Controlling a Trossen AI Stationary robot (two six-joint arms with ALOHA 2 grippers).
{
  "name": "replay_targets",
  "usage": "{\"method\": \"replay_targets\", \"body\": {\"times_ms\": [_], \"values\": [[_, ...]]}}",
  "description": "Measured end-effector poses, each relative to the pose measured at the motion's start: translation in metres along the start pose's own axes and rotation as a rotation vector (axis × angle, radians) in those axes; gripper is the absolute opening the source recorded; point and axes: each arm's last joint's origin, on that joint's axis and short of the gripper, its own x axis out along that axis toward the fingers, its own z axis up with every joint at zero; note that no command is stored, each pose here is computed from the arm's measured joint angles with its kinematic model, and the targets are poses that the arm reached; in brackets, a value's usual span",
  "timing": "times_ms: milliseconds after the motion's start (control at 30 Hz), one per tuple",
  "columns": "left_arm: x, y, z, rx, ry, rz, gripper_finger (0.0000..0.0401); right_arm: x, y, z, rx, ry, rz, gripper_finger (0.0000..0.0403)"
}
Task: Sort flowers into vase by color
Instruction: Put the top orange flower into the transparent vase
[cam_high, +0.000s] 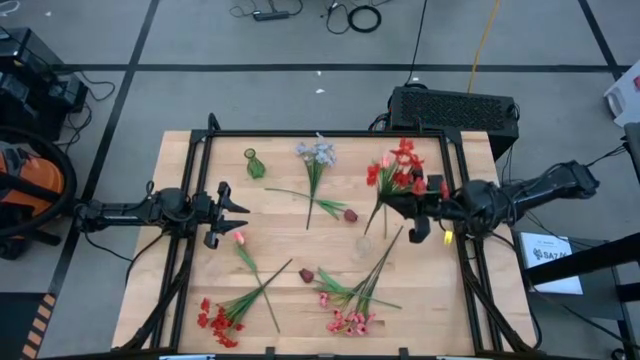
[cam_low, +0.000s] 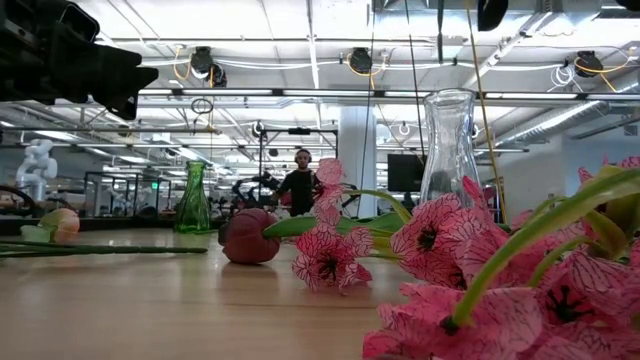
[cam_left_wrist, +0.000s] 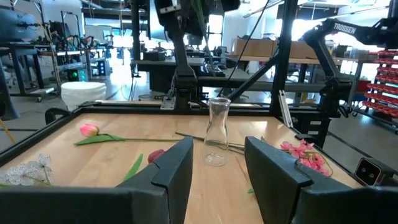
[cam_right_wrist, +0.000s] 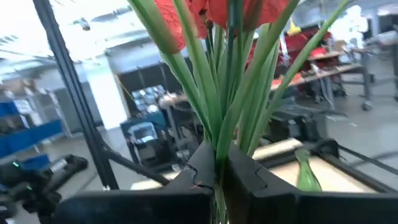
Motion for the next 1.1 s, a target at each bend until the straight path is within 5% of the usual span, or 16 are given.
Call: {"method": "replay_targets", "body": {"times_ms": [700, 1100], "values": [[0.0, 0.0, 0.0, 0.0, 0.0, 0.0, 0.0153, 0.026, 0.031, -0.082, -0.165, 0.271, -0.105, 0.0004], [0.0, 0.0, 0.0, 0.0, 0.0, 0.0, 0.0153, 0.031, 0.035, -0.11, -0.104, 0.348, -0.141, 0.0004]]}}
